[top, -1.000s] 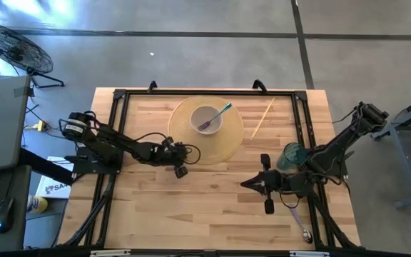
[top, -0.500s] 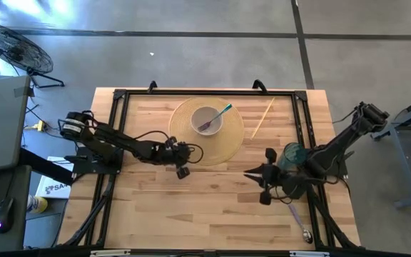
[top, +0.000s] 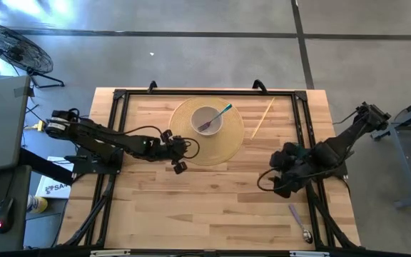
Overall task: Pick & Place Utensil
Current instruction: Put the blue cup on the brown mat to the right of the white bowl
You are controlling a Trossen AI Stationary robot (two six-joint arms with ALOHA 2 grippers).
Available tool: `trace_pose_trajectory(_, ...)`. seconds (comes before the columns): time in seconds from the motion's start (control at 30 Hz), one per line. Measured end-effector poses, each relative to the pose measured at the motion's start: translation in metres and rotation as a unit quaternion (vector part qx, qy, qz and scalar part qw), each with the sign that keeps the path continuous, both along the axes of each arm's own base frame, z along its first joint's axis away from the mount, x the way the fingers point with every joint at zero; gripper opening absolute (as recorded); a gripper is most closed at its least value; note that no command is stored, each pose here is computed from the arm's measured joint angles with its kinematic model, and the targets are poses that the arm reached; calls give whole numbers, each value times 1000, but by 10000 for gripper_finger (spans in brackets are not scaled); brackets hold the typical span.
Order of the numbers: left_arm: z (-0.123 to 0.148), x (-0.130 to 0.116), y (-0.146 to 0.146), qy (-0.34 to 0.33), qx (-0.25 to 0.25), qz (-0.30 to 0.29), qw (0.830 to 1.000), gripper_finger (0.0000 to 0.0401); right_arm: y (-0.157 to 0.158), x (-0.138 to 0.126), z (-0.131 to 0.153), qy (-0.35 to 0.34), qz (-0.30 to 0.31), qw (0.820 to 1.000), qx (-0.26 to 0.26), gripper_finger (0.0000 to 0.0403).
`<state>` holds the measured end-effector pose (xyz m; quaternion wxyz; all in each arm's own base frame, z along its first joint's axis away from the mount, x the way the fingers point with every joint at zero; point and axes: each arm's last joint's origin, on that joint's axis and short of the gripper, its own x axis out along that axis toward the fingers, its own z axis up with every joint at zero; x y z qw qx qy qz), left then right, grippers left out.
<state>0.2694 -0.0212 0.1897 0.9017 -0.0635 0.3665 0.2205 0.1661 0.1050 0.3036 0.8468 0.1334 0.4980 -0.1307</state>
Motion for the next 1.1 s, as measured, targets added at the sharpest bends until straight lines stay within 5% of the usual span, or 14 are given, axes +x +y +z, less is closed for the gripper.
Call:
trace_pose_trajectory(0.2, -2, 2, -1, -8, -6, 5, 1000, 32, 3, -9, -23, 116, -46, 986, 111, 329)
trace_pose_trajectory(0.43, 0, 2, -11, -21, 0, 10, 1000, 32, 8, -25, -58, 242, -183, 932, 198, 332)
trace_pose_trajectory(0.6, 0, 0, -19, -22, 7, 2, 1000, 32, 4, -36, -73, 266, -266, 911, 168, 332)
trace_pose_trajectory(1.1, -1, -1, -22, -24, -3, 4, 1000, 32, -19, -31, -79, 130, -381, 914, 50, 332)
